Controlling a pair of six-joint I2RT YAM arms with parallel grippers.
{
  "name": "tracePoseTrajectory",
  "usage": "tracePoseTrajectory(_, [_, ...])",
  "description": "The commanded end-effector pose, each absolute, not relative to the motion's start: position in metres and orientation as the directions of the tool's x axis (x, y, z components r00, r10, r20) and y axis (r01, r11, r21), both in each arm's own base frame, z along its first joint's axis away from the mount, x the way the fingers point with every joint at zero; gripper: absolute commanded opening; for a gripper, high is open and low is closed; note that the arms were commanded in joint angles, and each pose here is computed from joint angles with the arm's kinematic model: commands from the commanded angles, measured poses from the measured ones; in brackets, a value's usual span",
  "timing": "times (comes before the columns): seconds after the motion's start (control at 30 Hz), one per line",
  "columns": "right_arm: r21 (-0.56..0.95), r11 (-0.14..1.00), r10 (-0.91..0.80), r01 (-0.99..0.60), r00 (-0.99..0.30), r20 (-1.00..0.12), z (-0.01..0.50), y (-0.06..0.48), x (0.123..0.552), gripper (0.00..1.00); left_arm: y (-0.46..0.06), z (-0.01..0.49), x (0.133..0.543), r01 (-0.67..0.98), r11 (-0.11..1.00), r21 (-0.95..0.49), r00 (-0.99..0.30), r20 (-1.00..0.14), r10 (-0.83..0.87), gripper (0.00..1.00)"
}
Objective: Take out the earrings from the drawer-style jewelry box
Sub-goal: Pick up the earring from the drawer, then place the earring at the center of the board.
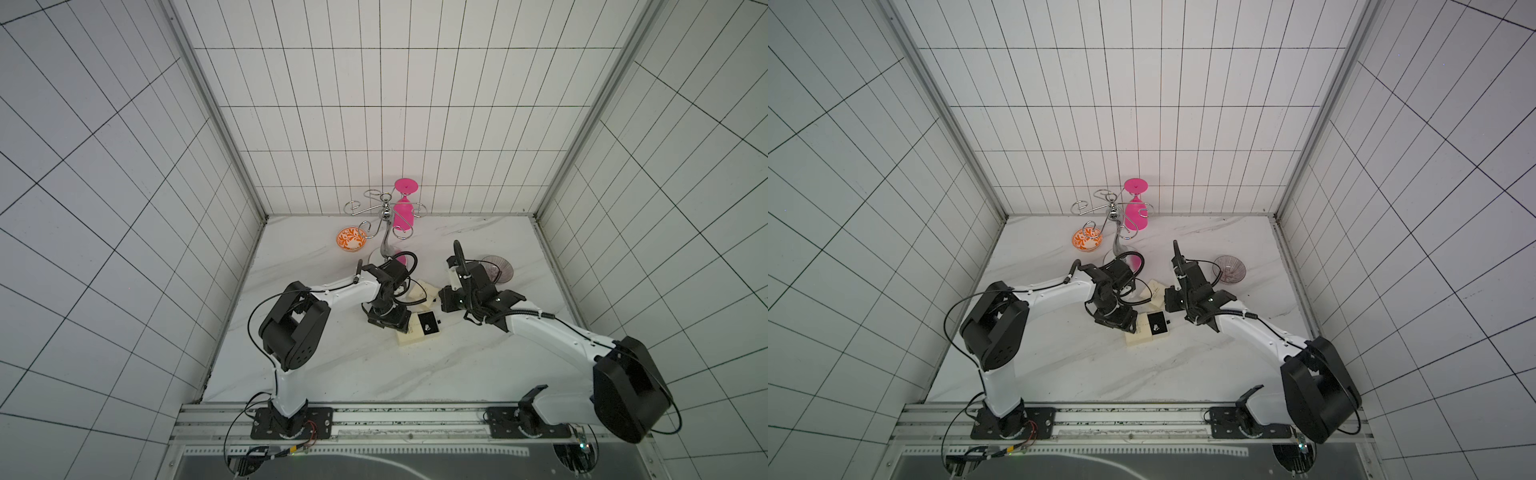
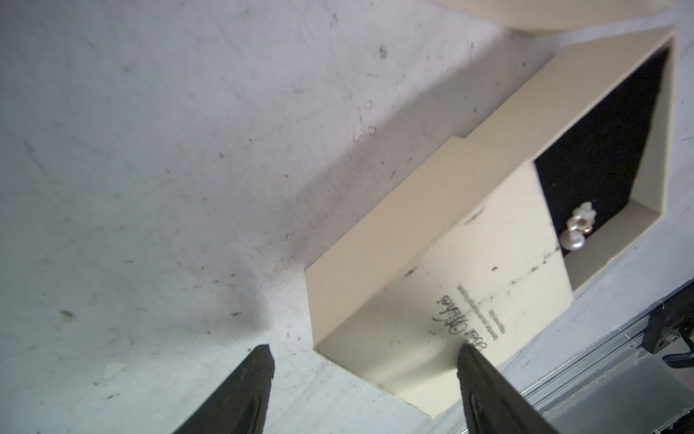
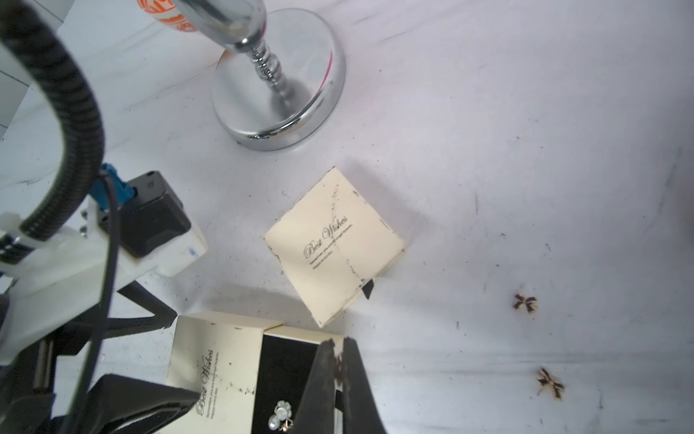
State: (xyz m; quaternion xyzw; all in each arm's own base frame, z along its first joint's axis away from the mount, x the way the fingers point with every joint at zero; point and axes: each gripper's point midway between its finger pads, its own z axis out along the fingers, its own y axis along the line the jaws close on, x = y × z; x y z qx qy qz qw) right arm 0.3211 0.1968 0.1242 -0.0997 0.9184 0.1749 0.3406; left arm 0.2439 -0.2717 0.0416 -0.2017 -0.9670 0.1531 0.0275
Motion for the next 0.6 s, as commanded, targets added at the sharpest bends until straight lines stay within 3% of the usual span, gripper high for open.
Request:
tracePoseTrajectory(0.0, [0.267, 0.934, -0.028, -0.236, -0.796, -0.605, 0.101, 0.175, 0.318, 0.0, -0.269, 0.025, 0.25, 0.396, 0.881, -0.259, -0.913, -0.012, 0.407, 0.77])
tracePoseTrajectory(0.47, [0.201, 0.98, 0.086, -0.002, -0.898, -0.431, 0.025, 0.121, 0.315, 0.0, -0.268, 0.025, 0.25, 0.398, 0.881, -0.255, -0.913, -0.013, 0.409, 0.77])
tracePoseTrajectory(0.57, [0.194, 0.981, 0.092, 0.006, -0.895, -0.436, 0.024, 0.118, 0.314, 0.1, -0.269, 0.025, 0.25, 0.399, 0.88, -0.257, -0.912, -0.013, 0.41, 0.77])
